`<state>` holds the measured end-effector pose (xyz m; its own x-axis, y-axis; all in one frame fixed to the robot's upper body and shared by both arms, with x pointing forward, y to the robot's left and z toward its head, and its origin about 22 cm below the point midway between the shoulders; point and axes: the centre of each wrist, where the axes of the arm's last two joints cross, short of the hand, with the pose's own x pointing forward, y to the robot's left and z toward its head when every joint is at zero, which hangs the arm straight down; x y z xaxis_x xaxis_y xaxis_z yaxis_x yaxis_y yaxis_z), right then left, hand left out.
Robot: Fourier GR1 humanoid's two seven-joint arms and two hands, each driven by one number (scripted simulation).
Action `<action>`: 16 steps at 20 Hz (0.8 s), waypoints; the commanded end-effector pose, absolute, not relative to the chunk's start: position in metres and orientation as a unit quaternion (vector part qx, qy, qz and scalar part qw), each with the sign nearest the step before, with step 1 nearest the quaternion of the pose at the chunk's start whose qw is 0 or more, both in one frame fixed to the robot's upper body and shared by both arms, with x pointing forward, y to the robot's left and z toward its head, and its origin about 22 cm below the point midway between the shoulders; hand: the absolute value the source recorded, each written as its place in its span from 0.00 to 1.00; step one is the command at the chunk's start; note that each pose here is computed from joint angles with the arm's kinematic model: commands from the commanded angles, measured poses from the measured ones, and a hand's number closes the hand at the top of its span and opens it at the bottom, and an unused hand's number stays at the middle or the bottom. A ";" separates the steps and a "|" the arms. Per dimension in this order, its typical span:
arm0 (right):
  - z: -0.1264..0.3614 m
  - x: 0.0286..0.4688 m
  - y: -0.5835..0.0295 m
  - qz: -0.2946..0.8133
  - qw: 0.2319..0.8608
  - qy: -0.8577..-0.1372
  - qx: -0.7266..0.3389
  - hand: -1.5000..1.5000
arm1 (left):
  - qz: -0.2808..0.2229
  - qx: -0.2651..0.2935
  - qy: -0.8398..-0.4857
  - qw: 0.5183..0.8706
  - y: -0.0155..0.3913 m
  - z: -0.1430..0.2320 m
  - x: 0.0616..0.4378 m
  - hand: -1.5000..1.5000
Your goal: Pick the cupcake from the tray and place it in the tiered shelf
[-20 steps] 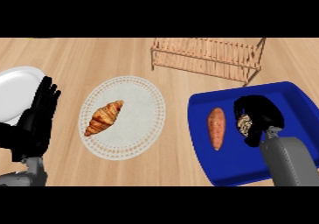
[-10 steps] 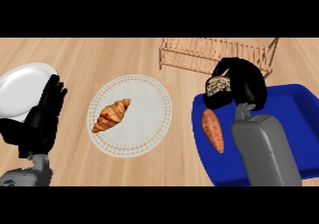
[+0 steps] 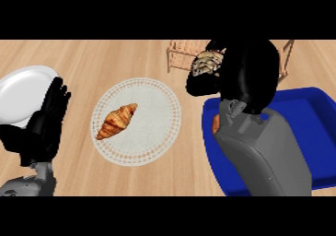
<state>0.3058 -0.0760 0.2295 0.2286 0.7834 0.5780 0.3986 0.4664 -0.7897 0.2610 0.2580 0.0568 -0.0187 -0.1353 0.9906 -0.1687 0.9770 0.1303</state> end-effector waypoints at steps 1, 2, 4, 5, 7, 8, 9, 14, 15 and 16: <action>0.245 0.298 -0.054 0.102 0.642 -0.559 -0.514 1.00 | 0.009 0.103 -0.722 0.684 0.255 0.057 0.254 0.50; 0.261 0.310 -0.061 0.087 0.638 -0.565 -0.516 1.00 | 0.011 0.104 -0.721 0.685 0.264 0.063 0.250 0.50; 0.259 0.317 -0.059 0.082 0.637 -0.562 -0.522 1.00 | 0.013 0.103 -0.711 0.696 0.269 0.042 0.246 0.50; 0.242 0.311 -0.070 0.083 0.643 -0.559 -0.517 1.00 | 0.016 0.112 -0.716 0.689 0.253 0.055 0.255 0.50; 0.242 0.321 -0.065 0.083 0.633 -0.565 -0.523 1.00 | 0.014 0.097 -0.715 0.692 0.265 0.058 0.260 0.50; 0.243 0.337 -0.087 0.067 0.637 -0.565 -0.520 1.00 | 0.017 0.100 -0.714 0.692 0.269 0.050 0.249 0.50; 0.254 0.334 -0.076 0.066 0.641 -0.559 -0.522 1.00 | 0.009 0.110 -0.719 0.686 0.282 0.063 0.268 0.50; 0.219 0.374 -0.106 0.057 0.627 -0.569 -0.529 1.00 | 0.017 0.106 -0.717 0.688 0.255 0.061 0.278 0.50; 0.213 0.371 -0.109 0.055 0.628 -0.569 -0.527 1.00 | 0.011 0.105 -0.714 0.693 0.268 0.066 0.268 0.50; 0.235 0.369 -0.108 0.053 0.631 -0.566 -0.528 1.00 | 0.018 0.118 -0.723 0.680 0.277 0.051 0.247 0.50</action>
